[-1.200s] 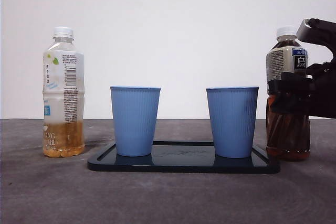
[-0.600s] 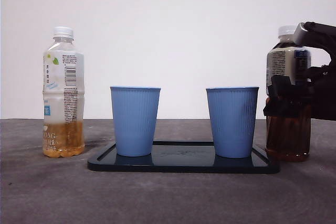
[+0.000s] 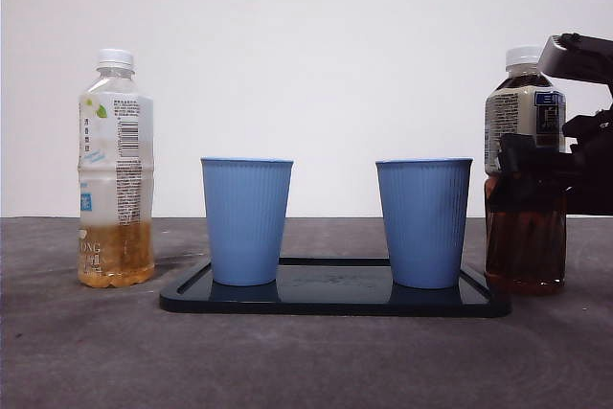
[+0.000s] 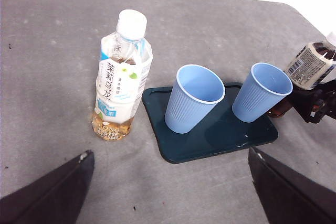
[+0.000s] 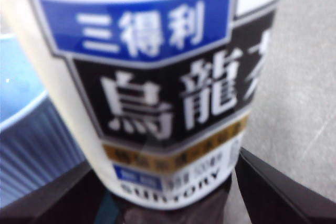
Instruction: Pour the drink into the cup
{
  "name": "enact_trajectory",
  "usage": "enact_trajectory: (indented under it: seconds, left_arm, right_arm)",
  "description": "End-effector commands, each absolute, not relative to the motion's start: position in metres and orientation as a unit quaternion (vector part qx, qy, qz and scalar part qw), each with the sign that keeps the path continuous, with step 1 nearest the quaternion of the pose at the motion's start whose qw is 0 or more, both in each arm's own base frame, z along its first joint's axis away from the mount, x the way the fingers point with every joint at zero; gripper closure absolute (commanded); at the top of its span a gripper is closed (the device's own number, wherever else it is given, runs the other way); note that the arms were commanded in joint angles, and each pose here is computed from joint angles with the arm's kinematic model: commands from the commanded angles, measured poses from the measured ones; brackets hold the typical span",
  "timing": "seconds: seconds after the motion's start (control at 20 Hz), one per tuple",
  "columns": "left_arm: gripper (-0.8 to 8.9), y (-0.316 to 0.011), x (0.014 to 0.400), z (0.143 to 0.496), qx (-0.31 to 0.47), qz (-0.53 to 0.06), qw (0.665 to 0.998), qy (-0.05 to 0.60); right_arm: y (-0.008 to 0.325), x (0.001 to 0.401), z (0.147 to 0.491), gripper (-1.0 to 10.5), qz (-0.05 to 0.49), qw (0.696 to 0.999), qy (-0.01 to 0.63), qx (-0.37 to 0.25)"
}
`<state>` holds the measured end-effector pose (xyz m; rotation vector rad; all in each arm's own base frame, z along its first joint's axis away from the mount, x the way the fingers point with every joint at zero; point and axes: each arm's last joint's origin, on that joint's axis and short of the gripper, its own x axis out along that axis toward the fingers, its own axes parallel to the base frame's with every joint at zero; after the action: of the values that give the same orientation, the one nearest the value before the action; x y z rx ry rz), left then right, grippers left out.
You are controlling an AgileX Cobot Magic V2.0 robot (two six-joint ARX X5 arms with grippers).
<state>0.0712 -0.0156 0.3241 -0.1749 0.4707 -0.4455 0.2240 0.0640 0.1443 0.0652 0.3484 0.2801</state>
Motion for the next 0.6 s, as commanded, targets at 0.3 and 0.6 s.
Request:
enact_trajectory:
  seconds: [0.3,0.6]
  left_arm:
    - [3.39,-0.016,0.070,0.330,-0.078,-0.224,0.947,0.217]
    - [3.33,-0.016,0.070,0.330,-0.079,-0.223,0.947,0.217]
  right_arm:
    - [0.062,0.212,0.162,5.7,0.141,0.972,0.185,0.028]
    - [0.059,0.190,0.173,5.7,0.152,0.960,0.230,0.054]
